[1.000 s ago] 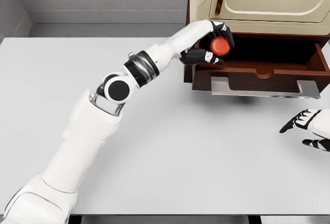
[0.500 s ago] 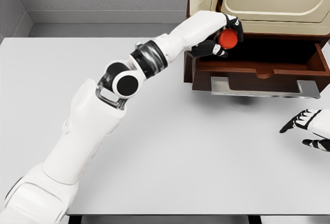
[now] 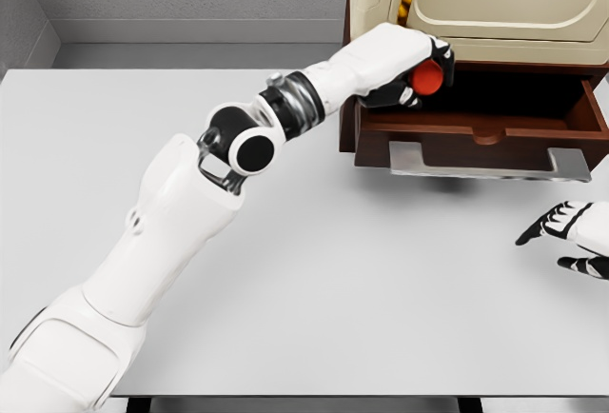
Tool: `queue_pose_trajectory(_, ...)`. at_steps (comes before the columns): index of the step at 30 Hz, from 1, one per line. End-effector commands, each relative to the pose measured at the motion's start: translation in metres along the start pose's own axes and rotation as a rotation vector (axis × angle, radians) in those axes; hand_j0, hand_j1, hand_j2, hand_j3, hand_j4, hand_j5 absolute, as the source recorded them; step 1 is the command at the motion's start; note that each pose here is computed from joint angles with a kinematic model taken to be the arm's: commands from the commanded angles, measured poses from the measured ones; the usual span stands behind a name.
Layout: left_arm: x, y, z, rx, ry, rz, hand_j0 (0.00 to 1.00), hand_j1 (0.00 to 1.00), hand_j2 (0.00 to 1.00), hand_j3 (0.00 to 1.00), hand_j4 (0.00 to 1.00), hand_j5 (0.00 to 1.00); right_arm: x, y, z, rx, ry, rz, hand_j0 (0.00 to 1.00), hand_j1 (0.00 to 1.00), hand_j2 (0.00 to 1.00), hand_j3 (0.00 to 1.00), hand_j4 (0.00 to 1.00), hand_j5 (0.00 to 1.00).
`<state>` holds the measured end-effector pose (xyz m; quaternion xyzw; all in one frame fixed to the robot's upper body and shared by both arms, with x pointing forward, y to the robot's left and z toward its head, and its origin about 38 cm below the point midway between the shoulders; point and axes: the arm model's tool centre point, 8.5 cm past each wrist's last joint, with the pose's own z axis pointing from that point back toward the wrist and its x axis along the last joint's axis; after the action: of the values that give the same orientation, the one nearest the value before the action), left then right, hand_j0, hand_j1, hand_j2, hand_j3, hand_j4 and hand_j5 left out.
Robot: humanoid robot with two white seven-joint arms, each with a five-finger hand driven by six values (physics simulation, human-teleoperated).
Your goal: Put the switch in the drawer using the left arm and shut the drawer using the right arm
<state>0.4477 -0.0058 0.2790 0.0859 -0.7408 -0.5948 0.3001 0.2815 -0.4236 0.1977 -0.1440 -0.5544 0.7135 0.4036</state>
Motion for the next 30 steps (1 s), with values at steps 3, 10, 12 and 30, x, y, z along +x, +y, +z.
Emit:
queue_pose_trajectory(3,0.005,0.002,0.000,0.005,-0.001,-0.039,0.61,0.61,0.61,0.61,0.61,0.61,0.001,-0.001,0.000,-0.003,-0.003,-0.003,0.69,0.69,0.69,0.69,0.69,0.69)
queue_pose_trajectory(10,0.008,0.005,0.001,0.012,-0.009,-0.044,0.81,0.81,0.81,0.81,0.81,0.81,0.001,-0.001,0.000,-0.003,-0.003,-0.003,0.69,0.69,0.69,0.69,0.69,0.69)
queue_pose_trajectory(12,0.008,0.005,0.001,0.012,-0.010,-0.045,0.81,0.81,0.81,0.81,0.81,0.81,0.001,-0.001,0.000,-0.002,-0.002,-0.002,0.69,0.69,0.69,0.69,0.69,0.69)
queue_pose_trajectory(30,0.076,0.034,0.017,0.120,-0.262,-0.100,1.00,1.00,1.00,1.00,1.00,1.00,-0.003,-0.001,0.002,0.000,0.009,-0.002,0.70,0.70,0.70,0.70,0.70,0.70)
